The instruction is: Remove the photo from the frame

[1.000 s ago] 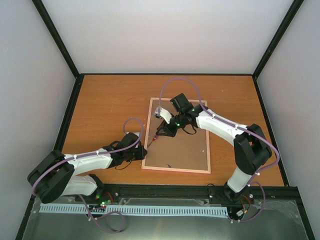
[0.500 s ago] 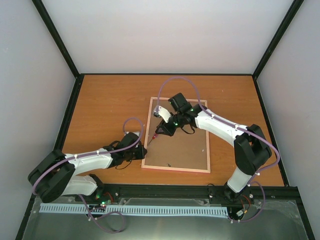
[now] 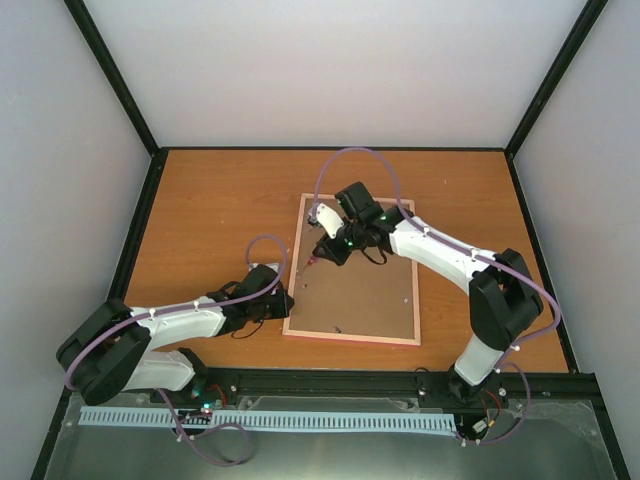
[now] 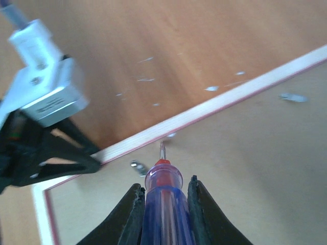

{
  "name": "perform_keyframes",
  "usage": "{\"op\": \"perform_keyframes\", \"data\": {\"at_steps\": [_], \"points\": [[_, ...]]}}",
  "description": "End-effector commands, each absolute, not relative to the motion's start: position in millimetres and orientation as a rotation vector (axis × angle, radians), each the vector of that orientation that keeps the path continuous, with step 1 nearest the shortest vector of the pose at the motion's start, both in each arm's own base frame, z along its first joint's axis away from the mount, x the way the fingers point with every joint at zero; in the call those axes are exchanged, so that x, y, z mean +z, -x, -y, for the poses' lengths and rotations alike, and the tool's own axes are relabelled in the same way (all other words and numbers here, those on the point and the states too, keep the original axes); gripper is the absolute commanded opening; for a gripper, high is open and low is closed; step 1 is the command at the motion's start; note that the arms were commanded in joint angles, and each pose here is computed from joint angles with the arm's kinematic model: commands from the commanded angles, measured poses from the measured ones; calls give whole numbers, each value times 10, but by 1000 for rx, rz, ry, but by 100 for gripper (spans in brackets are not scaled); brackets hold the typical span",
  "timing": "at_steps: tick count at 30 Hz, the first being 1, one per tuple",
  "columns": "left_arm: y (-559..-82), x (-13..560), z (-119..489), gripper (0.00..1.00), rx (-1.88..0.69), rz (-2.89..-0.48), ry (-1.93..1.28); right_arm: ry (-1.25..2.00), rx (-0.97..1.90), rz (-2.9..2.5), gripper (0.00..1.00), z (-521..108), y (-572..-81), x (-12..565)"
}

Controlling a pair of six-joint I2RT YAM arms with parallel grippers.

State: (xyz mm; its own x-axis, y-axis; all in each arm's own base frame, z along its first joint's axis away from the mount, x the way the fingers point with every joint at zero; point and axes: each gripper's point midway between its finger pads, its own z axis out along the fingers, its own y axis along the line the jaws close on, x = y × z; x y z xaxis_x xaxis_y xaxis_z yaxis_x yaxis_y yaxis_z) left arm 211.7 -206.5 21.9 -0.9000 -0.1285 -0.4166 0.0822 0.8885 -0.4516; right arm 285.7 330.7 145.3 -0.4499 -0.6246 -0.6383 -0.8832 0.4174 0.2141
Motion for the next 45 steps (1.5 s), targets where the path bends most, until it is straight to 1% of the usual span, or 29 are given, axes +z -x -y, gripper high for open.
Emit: {"op": "perform_keyframes", "data": {"at_steps": [1, 4, 8, 11, 14, 17, 18, 21, 22, 24, 26, 27, 29, 31, 35, 42, 45], "points": [[-1973, 1, 1911, 1, -566, -2697, 65, 1156, 384, -2301, 3, -2974, -3243, 1314], [-1976, 5, 1914, 1, -566, -2696, 64, 1159, 367, -2297, 3, -2956, -3260, 1409], [-1981, 13, 1916, 1, -564, -2697, 62, 1160, 450, -2268, 3, -2939, -3219, 1648], [-1985, 29, 1920, 1, -559, -2701, 60, 1121, 506, -2269, 3, -2796, -3252, 1785], [-2011, 76, 1919, 1, -550, -2695, 71, 1042, 513, -2279, 3, -2496, -3381, 1863], [-2118, 183, 1935, 1, -525, -2658, 61, 945, 479, -2293, 3, -2086, -3575, 1885], [-2162, 225, 1921, 3, -493, -2655, 57, 898, 460, -2300, 3, -1891, -3678, 1906], [-2355, 329, 1886, 10, -418, -2618, 41, 834, 416, -2274, 3, -1488, -3914, 2040], [-2426, 352, 1877, 14, -404, -2611, 39, 812, 386, -2264, 3, -1356, -4002, 2084], [-2567, 396, 1846, 32, -376, -2603, 35, 774, 338, -2242, 3, -1133, -4163, 2171], [-2709, 497, 1819, 46, -342, -2582, 36, 736, 304, -2228, 3, -934, -4313, 2228], [-2760, 565, 1819, 50, -329, -2568, 35, 719, 297, -2233, 3, -853, -4382, 2215], [-2843, 742, 1858, 53, -336, -2537, 29, 692, 295, -2236, 3, -728, -4489, 2217], [-2846, 887, 1918, 53, -376, -2524, 13, 669, 294, -2234, 3, -635, -4581, 2222], [-2620, 1067, 2127, 46, -516, -2526, -86, 651, 272, -2227, 3, -536, -4743, 2171], [-1805, 1042, 2592, 36, -857, -2621, -384, 645, 315, -2223, 3, -576, -5015, 2086], [-1414, 953, 2757, 35, -979, -2658, -526, 639, 333, -2231, 3, -586, -5132, 2018]]}}
